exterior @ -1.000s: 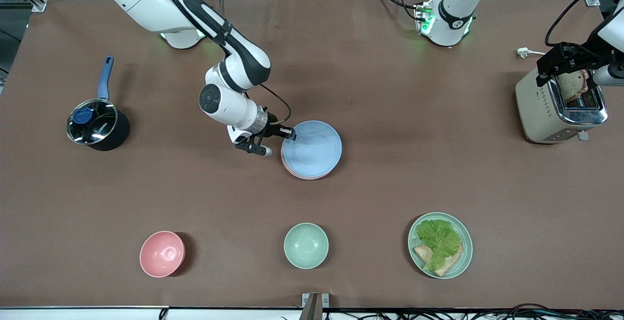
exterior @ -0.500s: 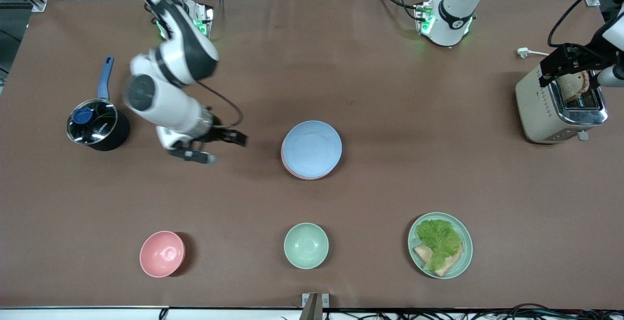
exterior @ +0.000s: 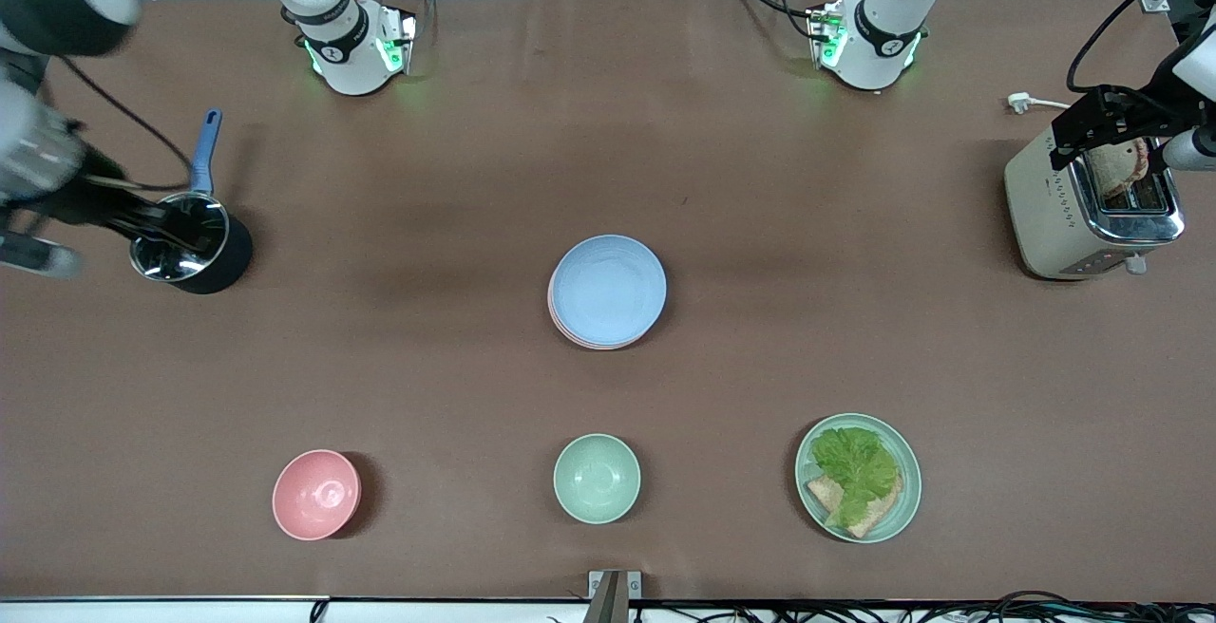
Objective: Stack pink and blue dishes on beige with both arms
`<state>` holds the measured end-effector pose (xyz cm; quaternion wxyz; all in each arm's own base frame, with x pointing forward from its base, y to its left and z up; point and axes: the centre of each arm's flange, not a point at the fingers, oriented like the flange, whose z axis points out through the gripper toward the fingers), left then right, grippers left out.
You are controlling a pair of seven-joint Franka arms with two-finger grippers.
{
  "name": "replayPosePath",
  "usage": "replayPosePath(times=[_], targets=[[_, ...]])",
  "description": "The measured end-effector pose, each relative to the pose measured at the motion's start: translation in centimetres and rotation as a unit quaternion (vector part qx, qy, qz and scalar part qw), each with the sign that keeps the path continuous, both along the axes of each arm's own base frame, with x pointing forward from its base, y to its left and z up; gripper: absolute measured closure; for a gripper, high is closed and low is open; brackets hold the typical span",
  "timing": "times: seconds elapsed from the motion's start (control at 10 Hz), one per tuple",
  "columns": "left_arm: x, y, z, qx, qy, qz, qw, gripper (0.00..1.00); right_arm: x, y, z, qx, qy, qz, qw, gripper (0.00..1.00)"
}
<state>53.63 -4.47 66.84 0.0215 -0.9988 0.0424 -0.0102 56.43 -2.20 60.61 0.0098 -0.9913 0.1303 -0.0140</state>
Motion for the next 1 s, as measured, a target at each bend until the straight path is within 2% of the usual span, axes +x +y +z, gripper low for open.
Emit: replayPosePath(times=[0.2,0.3,0.4,0.8,1.0], targets=[[0.0,0.1,0.0,0.0,0.0,0.001,1.0,0.0,-1.2,-4.0,4.5,-0.002,-0.005,0.013,1.0,0.0],[0.0,0.1,0.0,0.0,0.0,0.001,1.0,0.0,-1.8,-4.4,5.9,-0.002,0.001,0.015,1.0,0.0],[0.0,0.0,0.0,0.0,0.0,0.0,1.0,0.0,-2.2,-4.0,6.3,-0.001,0.01,0.019,1.0,0.0],[0.0,0.0,0.0,0.0,0.0,0.0,1.0,0.0,-1.6,-2.8,5.6,-0.002,0.019,0.031,0.999,0.0],[0.0,-0.1,0.0,0.0,0.0,-0.001,1.0,0.0,-1.7,-3.2,5.6,-0.021,0.021,0.048,0.998,0.0]])
